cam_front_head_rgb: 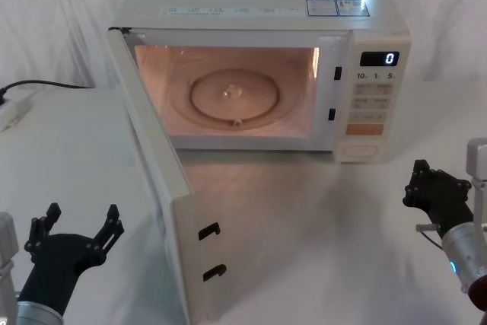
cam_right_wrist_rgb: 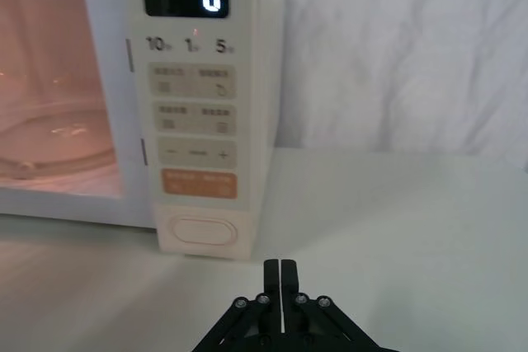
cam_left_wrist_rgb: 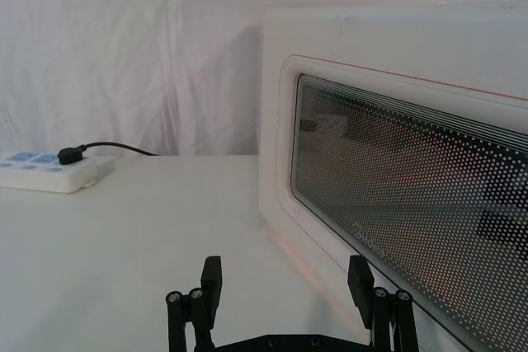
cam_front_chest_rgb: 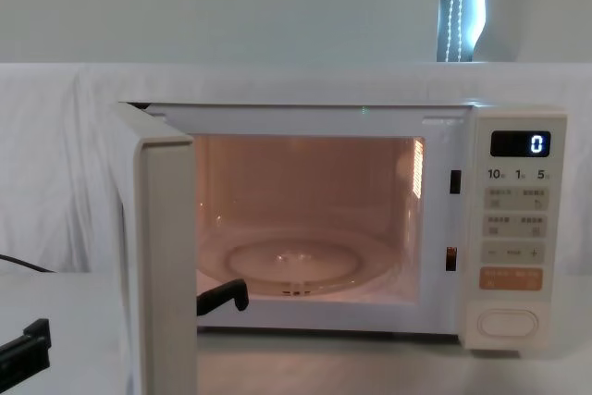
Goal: Press the button to open the microwave door with one hand; close the microwave door with the other hand.
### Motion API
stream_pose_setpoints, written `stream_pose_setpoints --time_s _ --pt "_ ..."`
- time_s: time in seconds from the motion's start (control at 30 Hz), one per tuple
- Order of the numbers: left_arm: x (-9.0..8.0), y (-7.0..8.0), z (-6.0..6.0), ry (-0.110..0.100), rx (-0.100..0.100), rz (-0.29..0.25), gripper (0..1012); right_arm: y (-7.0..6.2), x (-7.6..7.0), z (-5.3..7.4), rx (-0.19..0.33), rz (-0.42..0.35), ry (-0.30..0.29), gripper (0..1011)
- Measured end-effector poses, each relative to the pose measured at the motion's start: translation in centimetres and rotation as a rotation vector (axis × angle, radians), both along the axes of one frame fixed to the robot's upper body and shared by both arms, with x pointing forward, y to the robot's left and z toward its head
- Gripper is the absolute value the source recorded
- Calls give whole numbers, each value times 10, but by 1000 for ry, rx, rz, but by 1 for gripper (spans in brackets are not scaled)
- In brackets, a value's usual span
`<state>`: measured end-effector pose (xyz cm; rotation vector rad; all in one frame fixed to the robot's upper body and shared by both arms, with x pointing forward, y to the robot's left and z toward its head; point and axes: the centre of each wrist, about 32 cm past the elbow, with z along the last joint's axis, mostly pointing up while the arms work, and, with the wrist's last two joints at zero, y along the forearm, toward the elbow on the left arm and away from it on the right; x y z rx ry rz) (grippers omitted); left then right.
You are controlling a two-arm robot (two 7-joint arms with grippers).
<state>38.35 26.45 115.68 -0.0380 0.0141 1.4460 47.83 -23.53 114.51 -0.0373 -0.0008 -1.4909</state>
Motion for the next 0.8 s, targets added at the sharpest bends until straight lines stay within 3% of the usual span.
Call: stream_pose_setpoints --time_s 0.3,0.4,0.5,0.8 --pt "0 0 0 0 0 0 1001 -8 1 -6 27 -34 10 221" --pt "0 0 0 0 0 0 1001 -10 0 -8 33 -45 9 357" --pt "0 0 0 0 0 0 1001 -11 -1 -9 37 -51 8 412" --pt "0 0 0 0 0 0 1001 -12 -2 -10 41 -55 7 700"
